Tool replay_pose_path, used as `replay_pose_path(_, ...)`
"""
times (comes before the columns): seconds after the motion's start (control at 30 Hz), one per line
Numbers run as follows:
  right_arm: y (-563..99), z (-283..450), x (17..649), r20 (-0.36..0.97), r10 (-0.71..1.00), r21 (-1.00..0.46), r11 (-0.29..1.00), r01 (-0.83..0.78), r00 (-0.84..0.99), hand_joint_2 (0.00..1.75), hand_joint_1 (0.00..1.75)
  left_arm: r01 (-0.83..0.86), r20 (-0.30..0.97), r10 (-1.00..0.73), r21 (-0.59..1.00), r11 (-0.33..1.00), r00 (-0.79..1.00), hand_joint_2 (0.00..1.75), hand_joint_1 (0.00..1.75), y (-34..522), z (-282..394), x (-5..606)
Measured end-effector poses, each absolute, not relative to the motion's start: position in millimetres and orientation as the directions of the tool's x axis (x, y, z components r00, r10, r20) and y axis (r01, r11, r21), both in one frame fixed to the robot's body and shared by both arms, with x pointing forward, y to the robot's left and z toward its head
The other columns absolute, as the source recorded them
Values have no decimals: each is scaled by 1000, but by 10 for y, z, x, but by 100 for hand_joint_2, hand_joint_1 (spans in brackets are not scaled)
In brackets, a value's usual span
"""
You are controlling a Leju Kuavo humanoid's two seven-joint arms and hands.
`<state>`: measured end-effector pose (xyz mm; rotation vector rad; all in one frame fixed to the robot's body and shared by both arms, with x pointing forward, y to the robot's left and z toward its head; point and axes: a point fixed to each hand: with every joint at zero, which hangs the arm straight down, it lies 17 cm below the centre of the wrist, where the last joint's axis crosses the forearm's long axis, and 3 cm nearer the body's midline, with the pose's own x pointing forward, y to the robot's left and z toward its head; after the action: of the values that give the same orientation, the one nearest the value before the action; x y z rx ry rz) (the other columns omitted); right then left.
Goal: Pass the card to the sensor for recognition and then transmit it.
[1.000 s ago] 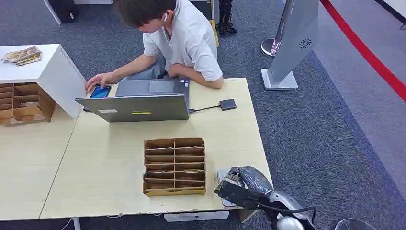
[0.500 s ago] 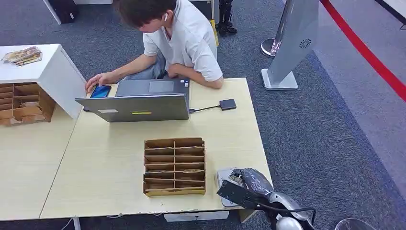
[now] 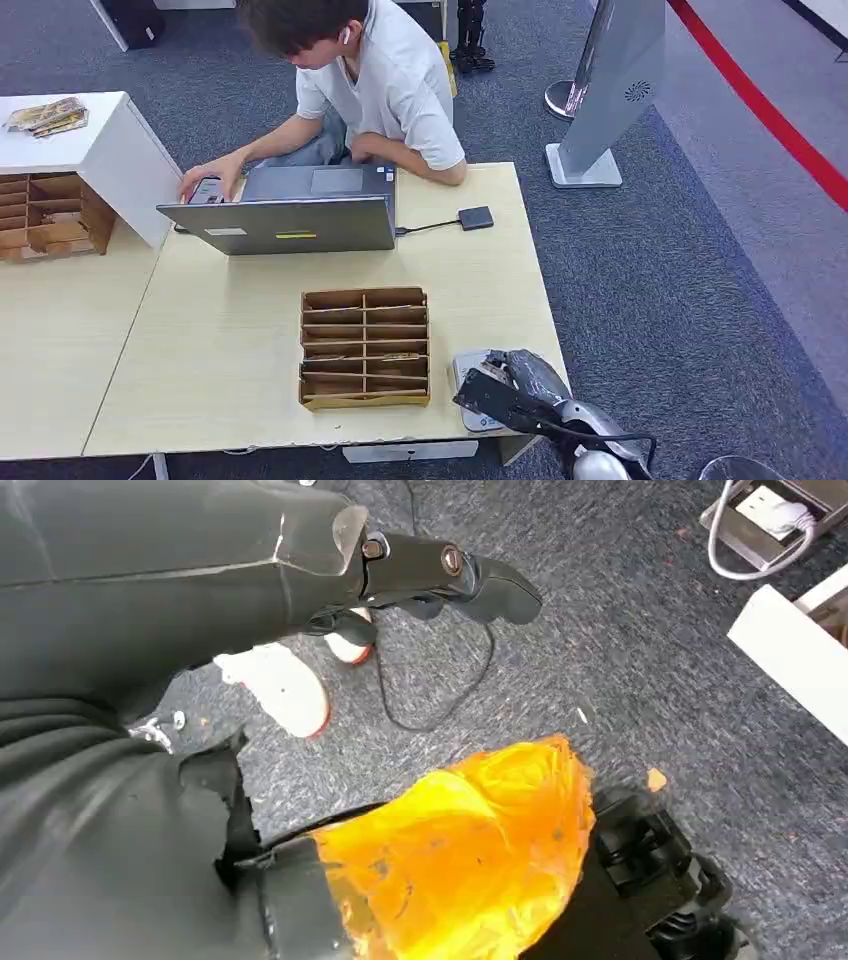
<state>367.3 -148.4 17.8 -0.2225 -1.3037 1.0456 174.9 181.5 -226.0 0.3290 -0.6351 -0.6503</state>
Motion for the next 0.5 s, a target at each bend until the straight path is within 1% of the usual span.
replay_pose_path(0.5, -1540, 111, 3744, 666, 745, -668, 566, -484, -48, 175, 175, 466, 440, -659, 474, 747, 610, 0, 0, 1801, -2253, 1779)
